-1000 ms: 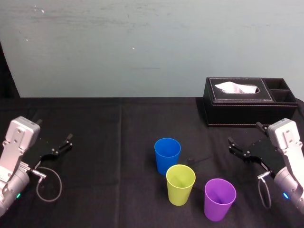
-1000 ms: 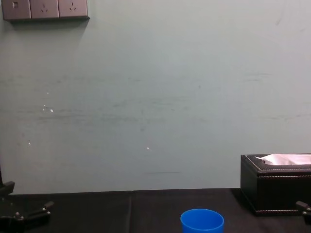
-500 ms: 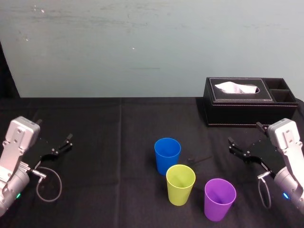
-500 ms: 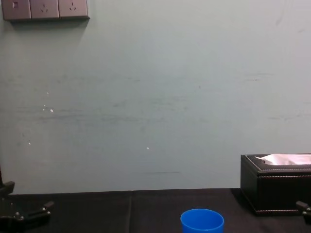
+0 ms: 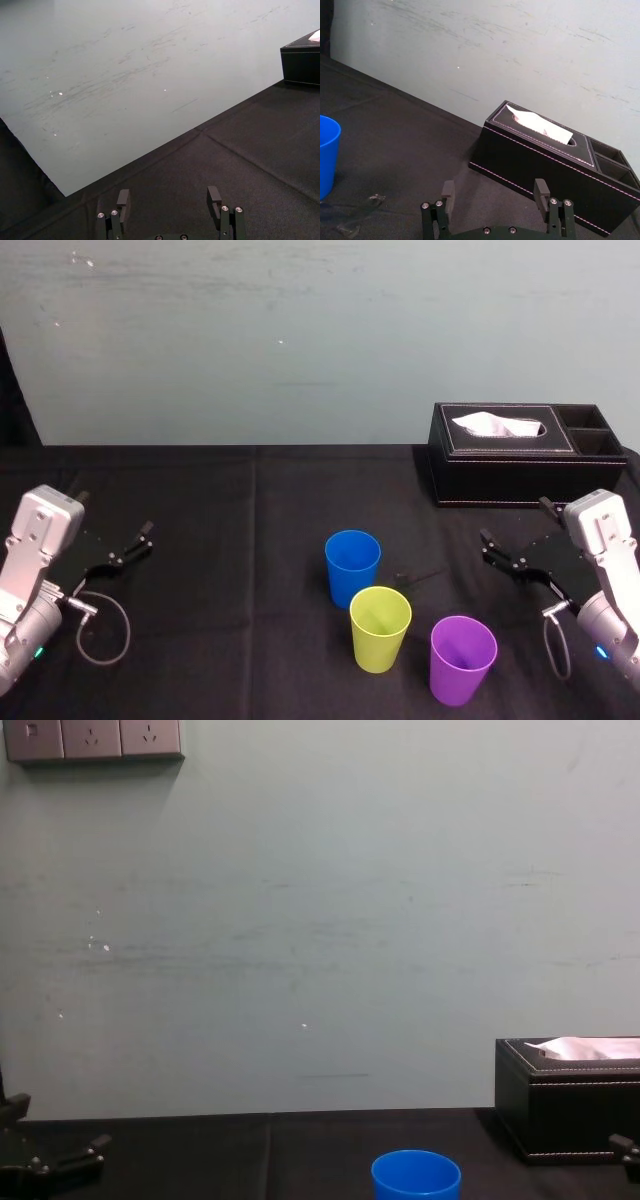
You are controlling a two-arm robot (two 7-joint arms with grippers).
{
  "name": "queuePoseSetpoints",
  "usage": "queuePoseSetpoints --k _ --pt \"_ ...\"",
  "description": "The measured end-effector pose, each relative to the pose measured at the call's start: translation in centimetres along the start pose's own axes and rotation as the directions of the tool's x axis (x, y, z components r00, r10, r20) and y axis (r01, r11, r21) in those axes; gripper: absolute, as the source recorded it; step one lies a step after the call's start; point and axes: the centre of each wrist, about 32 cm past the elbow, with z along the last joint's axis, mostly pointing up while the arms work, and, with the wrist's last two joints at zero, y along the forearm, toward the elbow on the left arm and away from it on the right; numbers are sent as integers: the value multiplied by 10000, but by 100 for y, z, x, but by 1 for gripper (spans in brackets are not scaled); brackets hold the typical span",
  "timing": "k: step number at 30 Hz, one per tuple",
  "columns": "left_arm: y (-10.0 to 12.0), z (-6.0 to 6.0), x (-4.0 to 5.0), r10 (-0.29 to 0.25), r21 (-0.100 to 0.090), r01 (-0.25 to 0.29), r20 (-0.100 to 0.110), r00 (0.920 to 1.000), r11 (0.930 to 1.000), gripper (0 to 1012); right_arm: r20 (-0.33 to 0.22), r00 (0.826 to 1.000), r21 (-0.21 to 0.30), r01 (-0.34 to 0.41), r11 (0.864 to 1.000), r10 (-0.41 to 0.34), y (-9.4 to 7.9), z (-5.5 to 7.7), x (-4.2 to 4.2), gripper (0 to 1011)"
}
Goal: Stack the three plastic cups sequentially using one hand.
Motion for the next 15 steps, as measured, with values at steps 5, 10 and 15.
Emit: queuePoseSetpoints --k 5,10,15 --pt "0 0 0 1 -1 -1 -1 10000 10000 1000 0 10000 0 0 10000 0 0 0 0 1003" --pt "0 0 0 0 0 0 0 10000 10000 1000 0 10000 1 0 10000 0 0 0 0 1003" --pt "0 0 0 0 0 0 0 10000 10000 1000 0 10000 0 0 10000 0 0 0 0 1003"
